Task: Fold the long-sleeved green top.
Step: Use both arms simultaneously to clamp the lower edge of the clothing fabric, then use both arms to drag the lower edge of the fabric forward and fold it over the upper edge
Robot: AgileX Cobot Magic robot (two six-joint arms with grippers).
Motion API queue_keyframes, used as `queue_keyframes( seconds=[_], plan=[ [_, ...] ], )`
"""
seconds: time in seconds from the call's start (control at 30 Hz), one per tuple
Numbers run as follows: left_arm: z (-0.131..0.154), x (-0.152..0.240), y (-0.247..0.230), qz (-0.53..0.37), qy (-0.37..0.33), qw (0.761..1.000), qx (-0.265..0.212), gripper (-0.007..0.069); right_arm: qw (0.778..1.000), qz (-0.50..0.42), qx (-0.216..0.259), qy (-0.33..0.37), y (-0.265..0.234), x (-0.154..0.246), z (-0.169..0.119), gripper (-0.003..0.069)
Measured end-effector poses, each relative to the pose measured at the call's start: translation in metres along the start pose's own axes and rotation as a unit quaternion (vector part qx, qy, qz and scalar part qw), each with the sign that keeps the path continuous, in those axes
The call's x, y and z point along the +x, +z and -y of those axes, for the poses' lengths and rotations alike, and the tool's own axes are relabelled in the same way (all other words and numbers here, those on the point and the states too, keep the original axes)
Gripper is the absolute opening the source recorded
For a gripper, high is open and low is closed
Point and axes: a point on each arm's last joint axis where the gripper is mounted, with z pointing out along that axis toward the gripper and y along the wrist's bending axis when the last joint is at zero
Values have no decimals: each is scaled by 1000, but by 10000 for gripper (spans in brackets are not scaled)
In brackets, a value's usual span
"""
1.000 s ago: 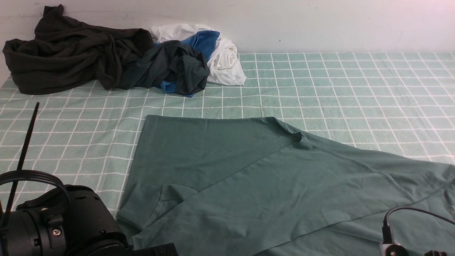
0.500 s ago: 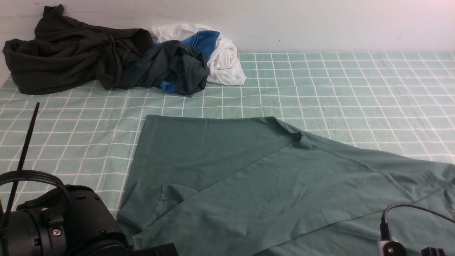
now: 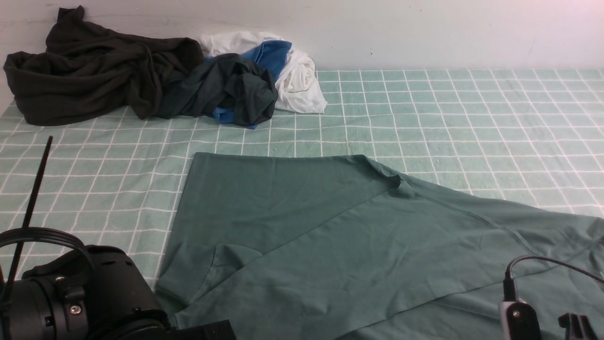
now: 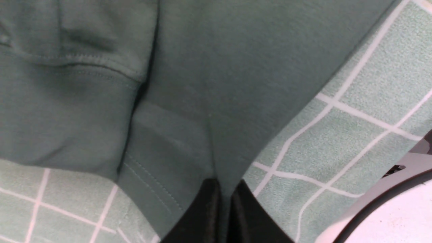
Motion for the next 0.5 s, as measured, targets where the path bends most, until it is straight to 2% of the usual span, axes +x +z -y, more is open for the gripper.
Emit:
queue_keyframes(
  seconds=[0.23, 0.3, 0.33, 0.37, 0.5],
  plan=[
    [-49, -6, -35, 39, -81, 996, -26, 18, 997, -6, 68, 30, -47, -16, 52, 12],
    [-83, -14, -61, 81, -108, 990, -49, 18, 993, 4, 103, 66, -64, -19, 86, 12],
    [-86, -15, -63, 83, -110, 989, -50, 18, 992, 6, 106, 72, -65, -20, 91, 12],
    [-107, -22, -77, 103, -127, 985, -63, 18, 989, 13, 113, 95, -69, -23, 112, 12],
    [-163, -43, -103, 140, -158, 973, -90, 18, 983, 24, 116, 141, -65, -28, 164, 11]
  ],
)
